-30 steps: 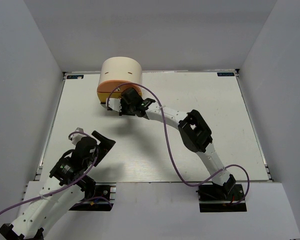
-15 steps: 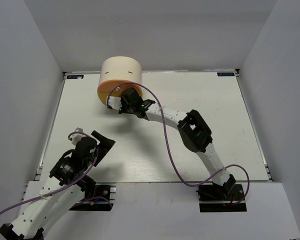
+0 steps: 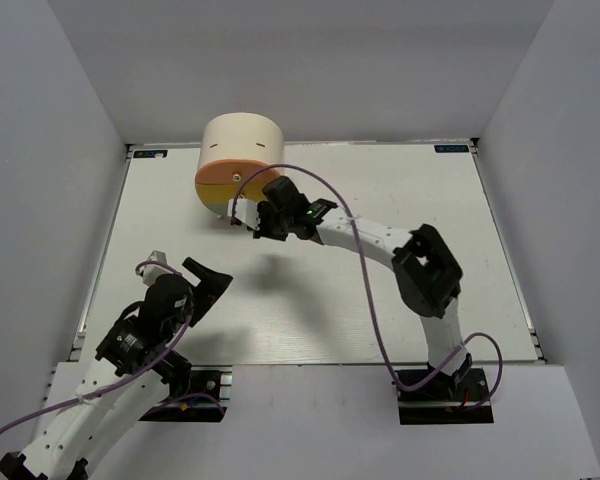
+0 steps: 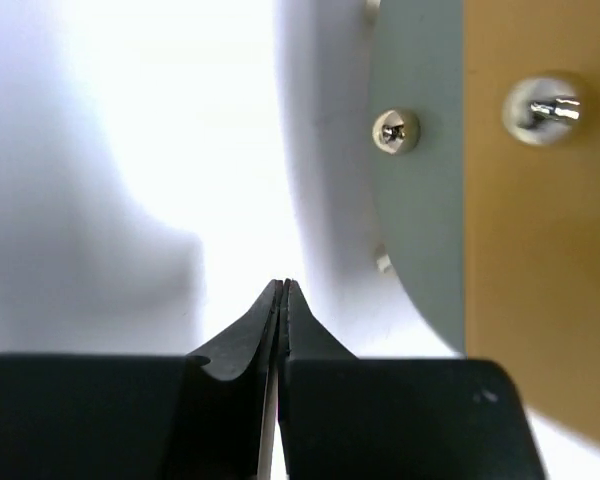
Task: Sort the stationery into containers
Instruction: Close the drawer at the center of the board, then reset both arms
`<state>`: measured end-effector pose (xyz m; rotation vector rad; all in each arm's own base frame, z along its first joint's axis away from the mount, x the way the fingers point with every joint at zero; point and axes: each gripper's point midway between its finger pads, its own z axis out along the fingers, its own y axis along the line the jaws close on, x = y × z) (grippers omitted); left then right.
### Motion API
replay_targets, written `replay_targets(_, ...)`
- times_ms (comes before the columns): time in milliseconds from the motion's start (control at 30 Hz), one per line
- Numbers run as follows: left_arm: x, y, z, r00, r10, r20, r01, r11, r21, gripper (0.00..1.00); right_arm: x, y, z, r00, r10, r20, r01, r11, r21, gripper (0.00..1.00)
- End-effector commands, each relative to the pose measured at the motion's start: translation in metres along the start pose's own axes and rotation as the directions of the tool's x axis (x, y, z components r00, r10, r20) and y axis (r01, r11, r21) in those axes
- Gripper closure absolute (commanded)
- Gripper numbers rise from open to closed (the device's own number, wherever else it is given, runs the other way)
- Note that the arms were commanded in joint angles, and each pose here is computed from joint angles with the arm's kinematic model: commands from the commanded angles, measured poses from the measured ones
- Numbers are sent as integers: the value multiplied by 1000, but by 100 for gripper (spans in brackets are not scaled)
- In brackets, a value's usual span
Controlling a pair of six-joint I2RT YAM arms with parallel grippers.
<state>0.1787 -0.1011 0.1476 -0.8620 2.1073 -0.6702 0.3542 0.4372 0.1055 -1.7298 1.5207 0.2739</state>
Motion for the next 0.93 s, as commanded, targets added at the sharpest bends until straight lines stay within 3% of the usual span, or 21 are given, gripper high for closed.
replay_targets(0, -12, -32, -8, 999, 26, 40, -31, 990, 141, 0, -52, -7, -61, 984, 74, 161, -72, 997, -14, 98)
replay_targets(100, -14, -49, -12, 993, 101, 56, -111, 968, 225, 0, -52, -6, -95, 971, 167, 172, -163, 986, -37, 88)
replay_targets(267, -24, -87, -18, 968, 223, 119, -251, 908, 337, 0, -22, -17, -130, 897, 416, 152, -413, 909, -53, 72)
replay_targets(467, -35, -117, -21, 917, 360, 173, -399, 844, 358, 0, 13, -63, -183, 824, 534, 188, -565, 794, 222, 32)
replay_targets(600, -35, -128, -17, 903, 391, 181, -430, 822, 372, 0, 18, -78, -216, 829, 508, 235, -559, 757, 339, 21)
replay_targets(667, -35, -132, -16, 898, 398, 185, -439, 812, 383, 0, 27, -87, -240, 828, 497, 260, -560, 703, 438, 16)
replay_targets(833, -35, -138, -14, 886, 418, 202, -464, 793, 395, 0, 50, -88, -269, 838, 472, 274, -539, 636, 553, 16)
replay_targets(900, -34, -140, -9, 876, 441, 196, -482, 784, 391, 0, 62, -86, -274, 842, 466, 271, -529, 622, 577, 10)
